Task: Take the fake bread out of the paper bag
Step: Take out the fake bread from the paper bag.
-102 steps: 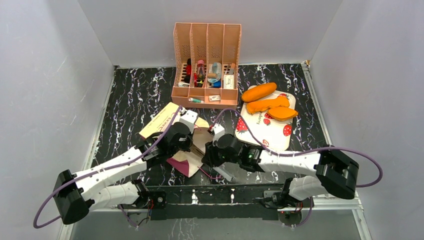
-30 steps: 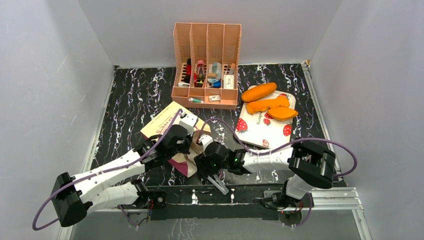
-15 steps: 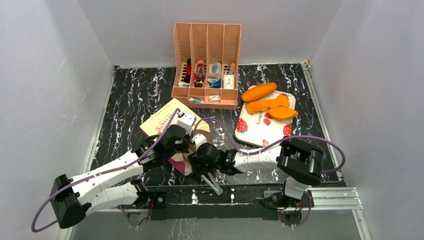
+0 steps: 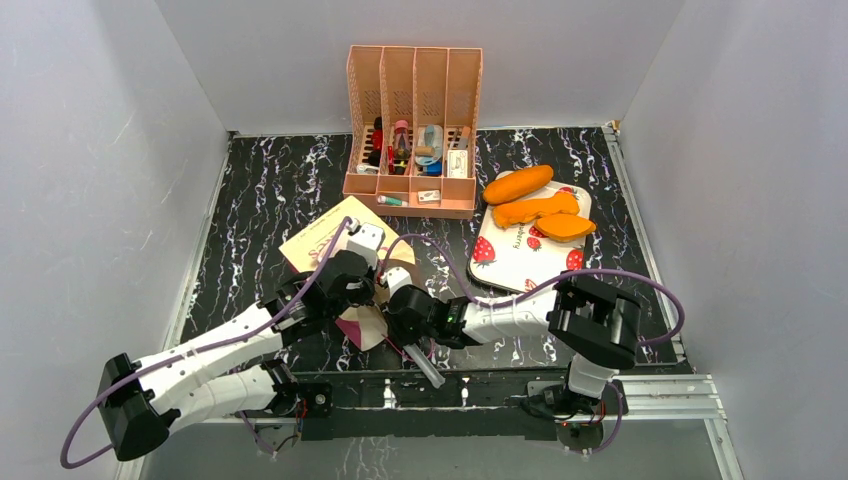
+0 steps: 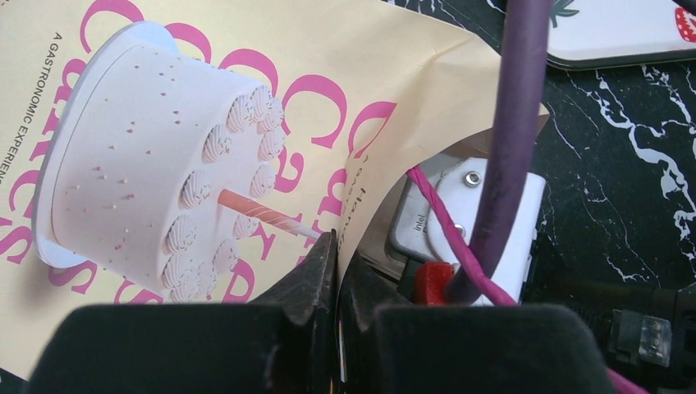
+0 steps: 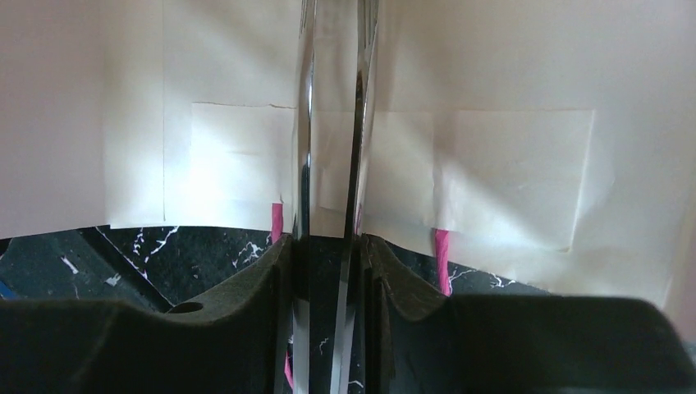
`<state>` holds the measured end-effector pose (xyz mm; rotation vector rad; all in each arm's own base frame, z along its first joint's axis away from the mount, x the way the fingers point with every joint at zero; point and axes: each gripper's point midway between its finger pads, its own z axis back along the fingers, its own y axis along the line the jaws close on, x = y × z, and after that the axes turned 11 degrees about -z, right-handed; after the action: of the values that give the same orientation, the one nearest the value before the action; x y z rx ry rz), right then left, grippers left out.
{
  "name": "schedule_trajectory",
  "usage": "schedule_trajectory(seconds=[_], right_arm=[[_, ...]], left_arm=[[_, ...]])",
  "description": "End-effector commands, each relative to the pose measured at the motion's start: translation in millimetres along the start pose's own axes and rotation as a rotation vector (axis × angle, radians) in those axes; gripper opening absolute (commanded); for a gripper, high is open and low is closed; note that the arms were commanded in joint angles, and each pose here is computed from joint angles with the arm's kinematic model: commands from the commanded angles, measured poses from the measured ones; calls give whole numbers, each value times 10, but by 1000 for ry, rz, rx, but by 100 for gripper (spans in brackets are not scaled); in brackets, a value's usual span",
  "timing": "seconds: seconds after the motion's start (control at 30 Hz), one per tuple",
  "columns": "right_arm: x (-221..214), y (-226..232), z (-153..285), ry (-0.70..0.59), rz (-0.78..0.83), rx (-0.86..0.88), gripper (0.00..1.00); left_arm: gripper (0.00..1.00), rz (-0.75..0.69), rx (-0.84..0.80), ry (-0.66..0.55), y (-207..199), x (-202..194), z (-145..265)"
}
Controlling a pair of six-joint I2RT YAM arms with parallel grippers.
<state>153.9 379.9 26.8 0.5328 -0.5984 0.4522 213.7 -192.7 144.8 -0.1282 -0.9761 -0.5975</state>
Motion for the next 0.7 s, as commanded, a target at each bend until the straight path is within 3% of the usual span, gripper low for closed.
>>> schedule_trajectory(seconds=[0.0,0.4,0.67], right_arm=[[-102,-2,122,69,13,-6,13],[94,92,459,36,-21,22,11],[183,7,638,-1,-62,-23,11]], left_arm=[[0,76,76,-48,119,133,73],[0,108,304,0,444,131,29],[0,96,328,23,484,14,-51]])
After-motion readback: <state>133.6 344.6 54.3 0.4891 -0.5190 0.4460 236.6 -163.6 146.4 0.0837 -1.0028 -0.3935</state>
